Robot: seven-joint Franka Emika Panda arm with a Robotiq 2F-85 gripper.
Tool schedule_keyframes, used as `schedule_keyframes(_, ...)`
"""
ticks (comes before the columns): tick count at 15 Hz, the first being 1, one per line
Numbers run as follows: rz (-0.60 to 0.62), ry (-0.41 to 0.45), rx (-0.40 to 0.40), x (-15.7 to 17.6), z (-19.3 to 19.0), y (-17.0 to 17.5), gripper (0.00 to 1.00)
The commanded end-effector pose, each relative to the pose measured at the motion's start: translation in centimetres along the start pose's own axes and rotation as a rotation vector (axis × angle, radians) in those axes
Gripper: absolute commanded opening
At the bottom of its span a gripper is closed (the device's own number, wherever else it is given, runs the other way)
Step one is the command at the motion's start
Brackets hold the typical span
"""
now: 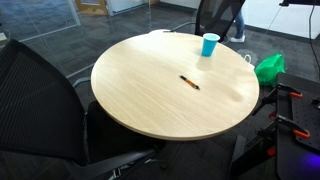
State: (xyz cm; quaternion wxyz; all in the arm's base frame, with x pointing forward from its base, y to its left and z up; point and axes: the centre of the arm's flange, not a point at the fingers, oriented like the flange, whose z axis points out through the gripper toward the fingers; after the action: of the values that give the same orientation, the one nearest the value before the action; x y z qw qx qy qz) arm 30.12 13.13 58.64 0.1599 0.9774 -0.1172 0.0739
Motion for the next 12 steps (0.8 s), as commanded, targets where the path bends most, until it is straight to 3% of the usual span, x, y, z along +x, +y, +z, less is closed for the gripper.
schedule_keyframes(1,0.010,0.016,0.003,2.8,-1.2,3.4,1.00)
schedule_keyframes(12,-0.077,0.039,0.121,12.1,1.3,11.5,1.00)
